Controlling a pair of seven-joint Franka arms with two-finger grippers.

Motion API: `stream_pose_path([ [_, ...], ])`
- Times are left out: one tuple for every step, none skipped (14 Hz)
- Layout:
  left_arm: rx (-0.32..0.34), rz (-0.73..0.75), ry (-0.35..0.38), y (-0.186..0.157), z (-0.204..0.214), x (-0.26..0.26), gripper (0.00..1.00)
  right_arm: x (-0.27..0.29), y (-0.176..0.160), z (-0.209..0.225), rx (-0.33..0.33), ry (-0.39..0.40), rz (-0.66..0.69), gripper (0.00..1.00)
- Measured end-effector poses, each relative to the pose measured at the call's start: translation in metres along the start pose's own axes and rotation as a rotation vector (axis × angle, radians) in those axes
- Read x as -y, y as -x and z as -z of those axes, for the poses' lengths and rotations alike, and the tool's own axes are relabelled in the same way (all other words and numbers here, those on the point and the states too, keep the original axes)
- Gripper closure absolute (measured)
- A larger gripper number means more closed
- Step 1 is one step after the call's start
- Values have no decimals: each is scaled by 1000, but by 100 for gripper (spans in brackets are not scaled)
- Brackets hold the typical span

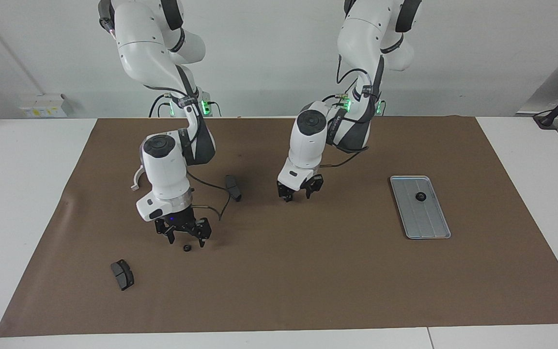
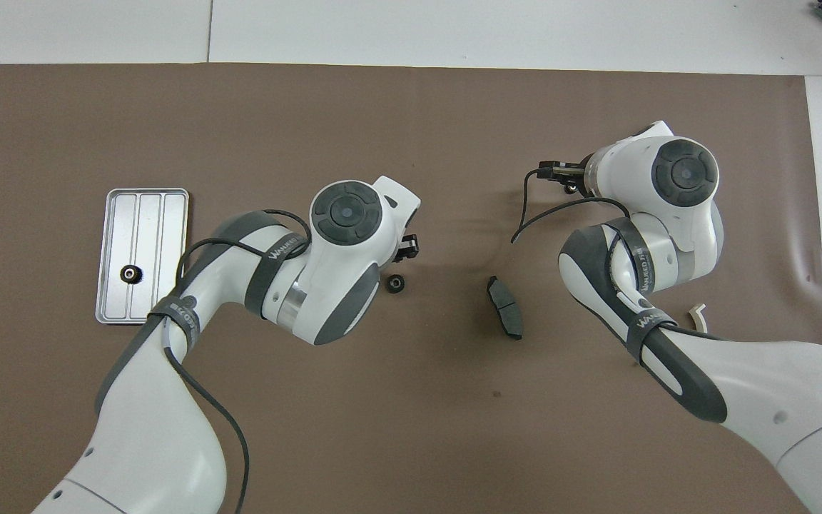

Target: Place bearing gear from tray to pile

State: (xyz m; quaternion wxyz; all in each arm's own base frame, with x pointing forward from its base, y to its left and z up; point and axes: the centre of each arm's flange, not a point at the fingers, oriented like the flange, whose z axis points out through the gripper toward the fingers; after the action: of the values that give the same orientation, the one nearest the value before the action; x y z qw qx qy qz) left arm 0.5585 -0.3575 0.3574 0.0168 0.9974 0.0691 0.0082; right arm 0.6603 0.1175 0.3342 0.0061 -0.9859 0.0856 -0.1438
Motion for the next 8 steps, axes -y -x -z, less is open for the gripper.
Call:
stream_pose_path([
  [5, -3, -6, -27, 21, 36, 31, 9, 2, 15, 15, 4, 13, 0],
  [17, -16, -13, -48, 41, 77, 33, 21, 7, 29, 29, 4, 31, 0],
  [32, -36, -19, -66, 59, 120, 33, 35, 13, 44, 43, 2, 52, 0],
  [40, -61, -18, -82, 76, 166, 34, 54, 23, 56, 59, 0, 66, 0],
  [40, -88, -15, -93, 88, 203, 34, 73, 33, 65, 68, -2, 65, 0],
  [41, -116, -13, -102, 94, 236, 34, 93, 44, 70, 75, -6, 68, 0],
  [43, -146, -11, -111, 94, 269, 34, 113, 56, 73, 79, -13, 81, 0],
  [49, -168, -11, -116, 92, 299, 34, 130, 67, 75, 83, -18, 99, 0],
])
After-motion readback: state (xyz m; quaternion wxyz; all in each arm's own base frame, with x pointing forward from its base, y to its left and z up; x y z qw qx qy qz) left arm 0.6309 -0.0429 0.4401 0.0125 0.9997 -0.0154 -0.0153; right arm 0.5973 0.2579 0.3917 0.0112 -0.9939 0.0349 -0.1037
